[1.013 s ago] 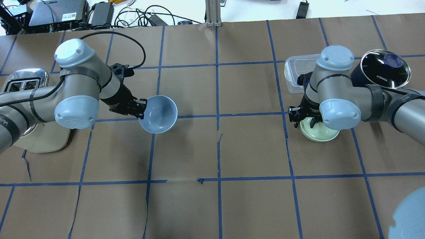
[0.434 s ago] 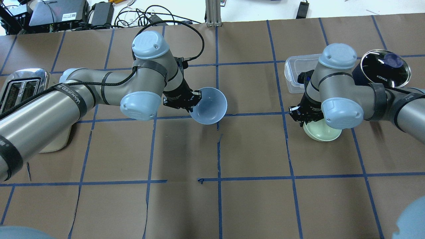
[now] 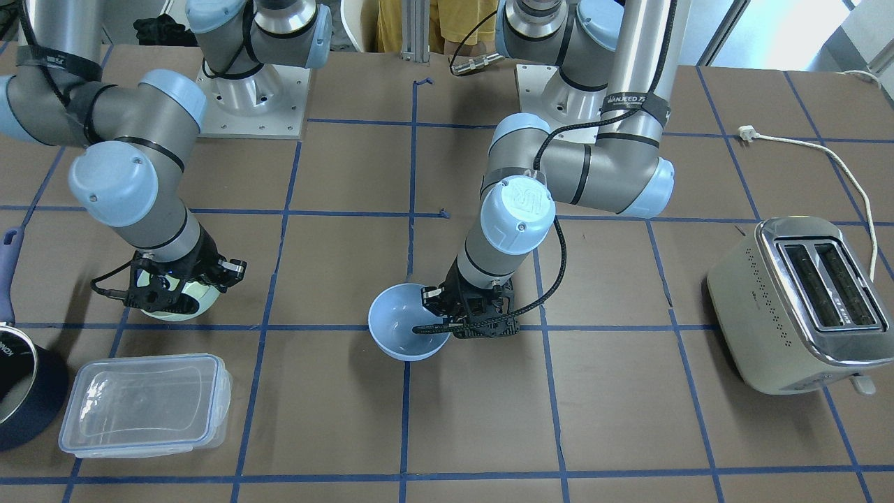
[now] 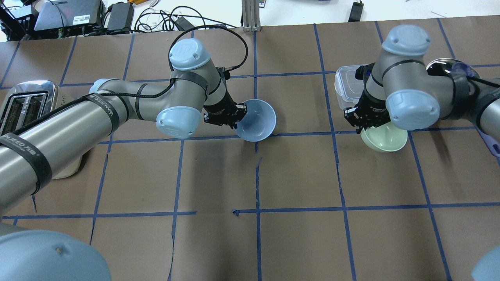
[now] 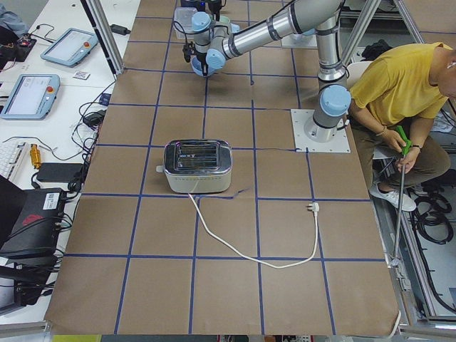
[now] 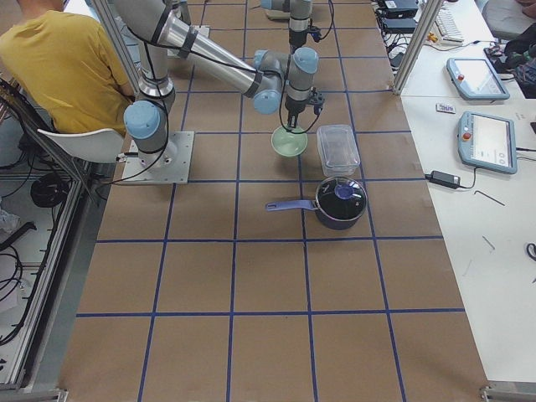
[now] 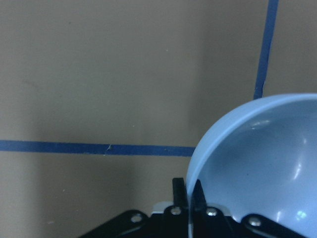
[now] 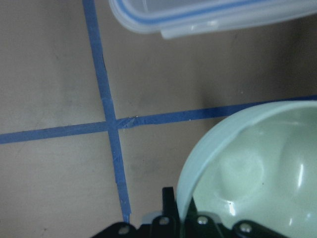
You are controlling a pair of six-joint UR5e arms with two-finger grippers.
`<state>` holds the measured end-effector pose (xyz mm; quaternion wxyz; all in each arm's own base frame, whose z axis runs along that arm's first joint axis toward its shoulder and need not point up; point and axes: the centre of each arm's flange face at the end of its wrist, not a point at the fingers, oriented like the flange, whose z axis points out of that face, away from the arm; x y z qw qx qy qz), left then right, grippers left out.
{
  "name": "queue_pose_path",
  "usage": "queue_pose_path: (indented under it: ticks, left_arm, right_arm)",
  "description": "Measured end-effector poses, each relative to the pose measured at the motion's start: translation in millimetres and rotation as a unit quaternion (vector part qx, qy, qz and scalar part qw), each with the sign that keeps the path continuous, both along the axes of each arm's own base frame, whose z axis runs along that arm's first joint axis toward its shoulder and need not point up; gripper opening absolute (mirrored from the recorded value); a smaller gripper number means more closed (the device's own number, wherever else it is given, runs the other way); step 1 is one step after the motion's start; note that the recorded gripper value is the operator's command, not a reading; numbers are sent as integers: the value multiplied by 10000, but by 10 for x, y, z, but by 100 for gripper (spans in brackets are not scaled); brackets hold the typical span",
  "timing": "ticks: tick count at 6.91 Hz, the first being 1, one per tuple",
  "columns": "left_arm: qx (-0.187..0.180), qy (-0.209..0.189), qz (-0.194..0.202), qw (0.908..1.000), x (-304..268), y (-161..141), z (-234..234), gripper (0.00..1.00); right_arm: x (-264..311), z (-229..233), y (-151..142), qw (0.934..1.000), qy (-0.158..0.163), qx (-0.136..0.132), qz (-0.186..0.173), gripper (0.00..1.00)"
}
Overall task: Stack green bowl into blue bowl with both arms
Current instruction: 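Set blue bowl mid-table, open left gripper while right carries green bowl, then carry the green bowl over the blue bowl with right gripper while left withdraws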
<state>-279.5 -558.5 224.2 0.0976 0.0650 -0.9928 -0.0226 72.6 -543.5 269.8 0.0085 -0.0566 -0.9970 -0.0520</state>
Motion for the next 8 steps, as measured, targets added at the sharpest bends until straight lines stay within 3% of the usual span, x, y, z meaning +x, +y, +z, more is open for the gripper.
queue_pose_path:
  ticks: [3,6,8]
  left_arm:
    - [146,127,129,9997,-42,-22,-86,55]
    - [1,-177,127,9998,51,-75,298,68]
    - [-53,-617,-383,9973,327,-132,980,69]
  right_arm:
    - [20,623,-297,9999,-26,103,-130,0]
    - [404,711,-355,9984,18,-1,-556,0]
    - [940,680,-523,9961,85,-85,-879,0]
